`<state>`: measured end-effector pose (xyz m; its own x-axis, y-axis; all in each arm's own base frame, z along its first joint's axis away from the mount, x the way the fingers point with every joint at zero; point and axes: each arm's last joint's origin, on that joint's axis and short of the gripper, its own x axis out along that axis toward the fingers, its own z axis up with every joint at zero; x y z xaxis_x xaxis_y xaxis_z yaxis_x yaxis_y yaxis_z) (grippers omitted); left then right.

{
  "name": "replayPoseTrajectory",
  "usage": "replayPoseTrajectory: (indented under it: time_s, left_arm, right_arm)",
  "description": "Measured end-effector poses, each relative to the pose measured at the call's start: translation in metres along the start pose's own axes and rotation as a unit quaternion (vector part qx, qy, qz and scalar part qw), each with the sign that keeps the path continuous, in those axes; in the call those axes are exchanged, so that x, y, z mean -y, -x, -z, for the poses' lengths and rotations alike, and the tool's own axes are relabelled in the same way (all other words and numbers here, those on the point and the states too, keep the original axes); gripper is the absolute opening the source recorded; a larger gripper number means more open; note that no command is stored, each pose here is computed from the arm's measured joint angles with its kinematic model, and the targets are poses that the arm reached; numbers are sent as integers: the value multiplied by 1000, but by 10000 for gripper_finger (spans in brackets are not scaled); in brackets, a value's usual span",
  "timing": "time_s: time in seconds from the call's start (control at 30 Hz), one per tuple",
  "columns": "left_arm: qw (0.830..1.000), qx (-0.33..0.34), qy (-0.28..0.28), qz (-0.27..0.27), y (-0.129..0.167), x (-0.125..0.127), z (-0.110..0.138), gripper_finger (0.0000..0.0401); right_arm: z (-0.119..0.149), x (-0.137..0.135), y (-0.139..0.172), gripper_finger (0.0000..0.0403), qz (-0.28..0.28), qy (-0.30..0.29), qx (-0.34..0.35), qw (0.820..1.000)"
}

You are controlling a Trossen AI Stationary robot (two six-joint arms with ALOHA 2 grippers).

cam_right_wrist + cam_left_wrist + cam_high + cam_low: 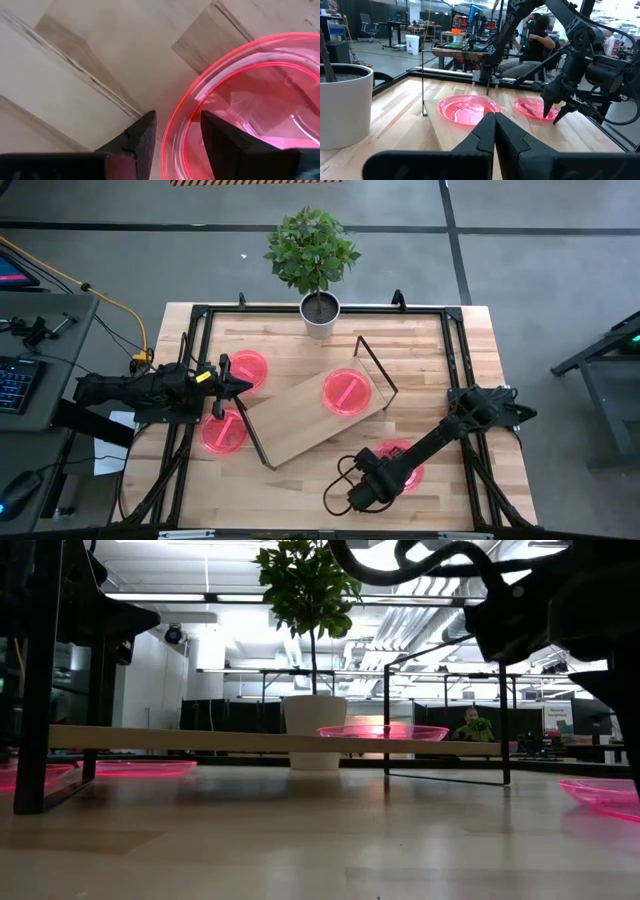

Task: Place and stack plates onto a shelf
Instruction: Stack the pink plate on top of the pink plate on the shelf

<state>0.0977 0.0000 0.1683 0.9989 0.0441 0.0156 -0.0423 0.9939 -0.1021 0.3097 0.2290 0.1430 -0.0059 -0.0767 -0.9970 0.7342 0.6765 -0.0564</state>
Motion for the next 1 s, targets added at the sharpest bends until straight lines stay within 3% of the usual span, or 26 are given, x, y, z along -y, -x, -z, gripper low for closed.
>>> replayPoseTrajectory:
  time_s: [0.2, 0.43, 0.7, 1.0]
  left_arm:
    - [1000, 0, 0, 0, 0, 0, 0, 0]
    - [1000, 0, 0, 0, 0, 0, 0, 0]
    - [1000, 0, 0, 0, 0, 0, 0, 0]
    - [1000, 0, 0, 0, 0, 0, 0, 0]
  right_arm:
    - [0, 3, -1, 131, 11, -8, 3, 1000]
    - [2, 13, -2, 11, 67, 11, 2, 998]
    - [4, 10, 11, 1, 73, 54, -5, 996]
    - [-3, -15, 68, 0, -4, 164, 27, 986]
